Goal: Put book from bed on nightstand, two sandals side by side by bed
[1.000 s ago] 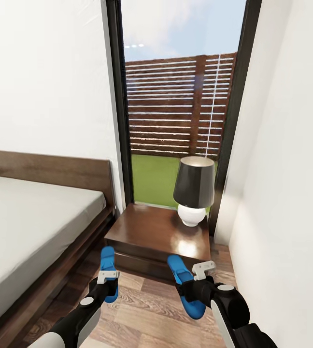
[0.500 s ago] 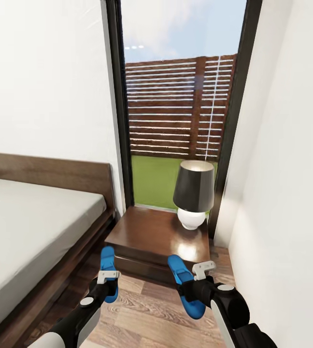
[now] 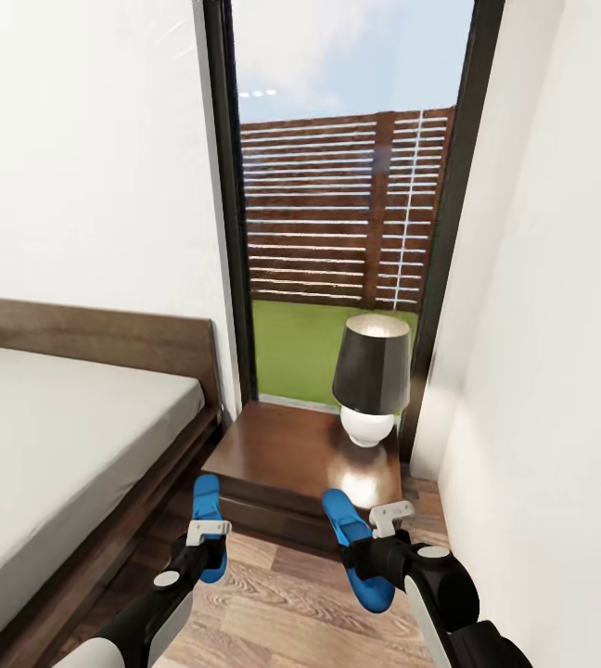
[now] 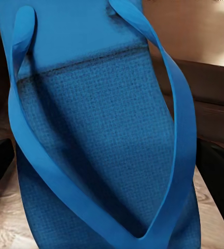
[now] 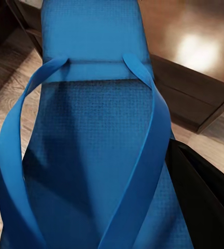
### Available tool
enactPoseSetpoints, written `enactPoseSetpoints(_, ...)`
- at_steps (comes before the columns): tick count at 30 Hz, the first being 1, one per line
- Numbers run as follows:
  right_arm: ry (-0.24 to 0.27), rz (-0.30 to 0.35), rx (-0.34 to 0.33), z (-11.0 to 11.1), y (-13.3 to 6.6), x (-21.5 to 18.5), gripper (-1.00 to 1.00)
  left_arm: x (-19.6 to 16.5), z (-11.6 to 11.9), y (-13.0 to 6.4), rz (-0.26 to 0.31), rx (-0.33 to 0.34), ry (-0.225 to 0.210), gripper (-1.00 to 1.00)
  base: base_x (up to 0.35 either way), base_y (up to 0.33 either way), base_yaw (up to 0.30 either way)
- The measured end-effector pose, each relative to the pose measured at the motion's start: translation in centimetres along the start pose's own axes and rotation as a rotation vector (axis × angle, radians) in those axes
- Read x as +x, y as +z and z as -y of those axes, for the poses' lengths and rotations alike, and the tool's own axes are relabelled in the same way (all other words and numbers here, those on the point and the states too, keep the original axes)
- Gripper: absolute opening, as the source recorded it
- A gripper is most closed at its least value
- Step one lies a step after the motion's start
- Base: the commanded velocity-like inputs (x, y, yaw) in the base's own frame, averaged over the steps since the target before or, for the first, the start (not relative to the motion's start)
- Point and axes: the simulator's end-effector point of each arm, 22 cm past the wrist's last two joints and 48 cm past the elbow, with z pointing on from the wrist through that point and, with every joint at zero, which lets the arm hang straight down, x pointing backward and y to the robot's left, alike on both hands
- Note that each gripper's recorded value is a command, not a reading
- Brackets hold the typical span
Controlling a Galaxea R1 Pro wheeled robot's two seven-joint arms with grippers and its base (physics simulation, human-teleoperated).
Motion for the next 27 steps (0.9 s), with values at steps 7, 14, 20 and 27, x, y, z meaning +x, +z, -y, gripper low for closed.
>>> enactPoseSetpoints(7, 0.0, 0.0, 0.0, -0.1, -0.8, -1.1, -1.0, -1.1, -0.1, -0.6, -0.004, -0.002, 0.0, -1.0, 0.0, 0.0, 0.0)
enactPoseSetpoints(14, 0.001, 0.001, 0.0, -0.1, -1.7, -2.2, -1.0, -2.2, -0.2, -1.2, -0.007, -0.003, 0.0, -1.0, 0.0, 0.0, 0.0)
enactPoseSetpoints(20, 0.001, 0.0, 0.001, -0.1, -2.4, -3.1, -1.0, -3.2, -0.2, -1.8, -0.007, -0.003, 0.002, -1.0, 0.0, 0.0, 0.0)
enactPoseSetpoints(27, 0.001, -0.001, 0.002, -0.2, -3.2, -4.0, -1.0, -4.3, -0.2, -2.4, -0.008, -0.002, 0.003, -1.0, 0.0, 0.0, 0.0)
